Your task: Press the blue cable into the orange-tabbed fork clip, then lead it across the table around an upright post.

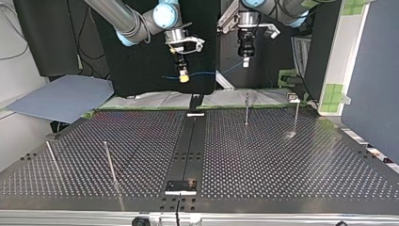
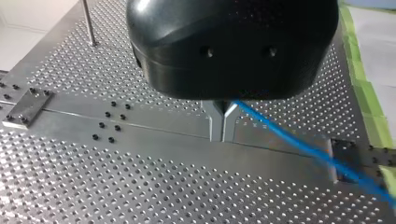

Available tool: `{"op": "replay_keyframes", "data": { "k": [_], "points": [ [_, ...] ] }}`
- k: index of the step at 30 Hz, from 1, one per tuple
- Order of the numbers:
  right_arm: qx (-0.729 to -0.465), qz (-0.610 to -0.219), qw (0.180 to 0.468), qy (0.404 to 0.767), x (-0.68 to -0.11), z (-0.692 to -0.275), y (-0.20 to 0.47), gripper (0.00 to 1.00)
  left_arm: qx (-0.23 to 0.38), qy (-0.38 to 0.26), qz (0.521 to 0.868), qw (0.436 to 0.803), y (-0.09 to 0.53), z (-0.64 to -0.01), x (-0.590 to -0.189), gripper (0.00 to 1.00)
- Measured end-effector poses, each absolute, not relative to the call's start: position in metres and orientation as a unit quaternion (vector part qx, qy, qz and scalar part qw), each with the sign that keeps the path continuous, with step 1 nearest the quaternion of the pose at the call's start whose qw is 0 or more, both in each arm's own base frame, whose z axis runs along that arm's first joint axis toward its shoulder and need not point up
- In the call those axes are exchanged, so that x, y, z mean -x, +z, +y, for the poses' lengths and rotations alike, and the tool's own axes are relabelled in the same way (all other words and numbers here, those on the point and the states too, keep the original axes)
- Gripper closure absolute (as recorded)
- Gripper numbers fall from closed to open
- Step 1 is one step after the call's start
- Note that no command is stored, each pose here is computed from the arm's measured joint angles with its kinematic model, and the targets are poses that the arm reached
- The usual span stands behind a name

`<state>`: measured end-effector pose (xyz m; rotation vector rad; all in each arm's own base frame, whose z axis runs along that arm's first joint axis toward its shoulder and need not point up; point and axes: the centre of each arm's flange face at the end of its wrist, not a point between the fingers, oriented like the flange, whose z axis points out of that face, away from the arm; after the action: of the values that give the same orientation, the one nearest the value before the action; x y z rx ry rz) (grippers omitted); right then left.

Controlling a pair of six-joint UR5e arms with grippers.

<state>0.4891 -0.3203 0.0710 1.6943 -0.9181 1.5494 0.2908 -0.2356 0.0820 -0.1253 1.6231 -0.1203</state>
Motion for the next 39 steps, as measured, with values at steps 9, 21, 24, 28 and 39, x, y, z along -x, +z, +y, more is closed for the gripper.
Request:
{"op": "replay_keyframes", "data": {
  "k": [9, 21, 24, 28, 39],
  "points": [
    [-0.650, -0.351, 0.318, 0.594, -0.497, -0.330, 0.055, 1.00, 0.057, -0.053, 0.730, 0.679, 0.060, -0.227, -0.286, 1.00],
    [-0.644, -0.336, 0.298, 0.619, -0.506, -0.334, 0.028, 1.00, 0.073, -0.059, 0.714, 0.694, 0.045, -0.223, -0.306, 1.00],
    [-0.643, -0.335, 0.296, 0.621, -0.507, -0.335, 0.019, 1.00, 0.080, -0.063, 0.706, 0.701, 0.042, -0.225, -0.318, 1.00],
    [-0.642, -0.335, 0.295, 0.624, -0.510, -0.339, 0.016, 1.00, 0.088, -0.065, 0.693, 0.713, 0.036, -0.225, -0.338, 1.00],
    [-0.633, -0.335, 0.293, 0.633, -0.521, -0.359, 0.027, 1.00, 0.088, -0.057, 0.706, 0.700, 0.007, -0.204, -0.354, 1.00]
  ]
}}
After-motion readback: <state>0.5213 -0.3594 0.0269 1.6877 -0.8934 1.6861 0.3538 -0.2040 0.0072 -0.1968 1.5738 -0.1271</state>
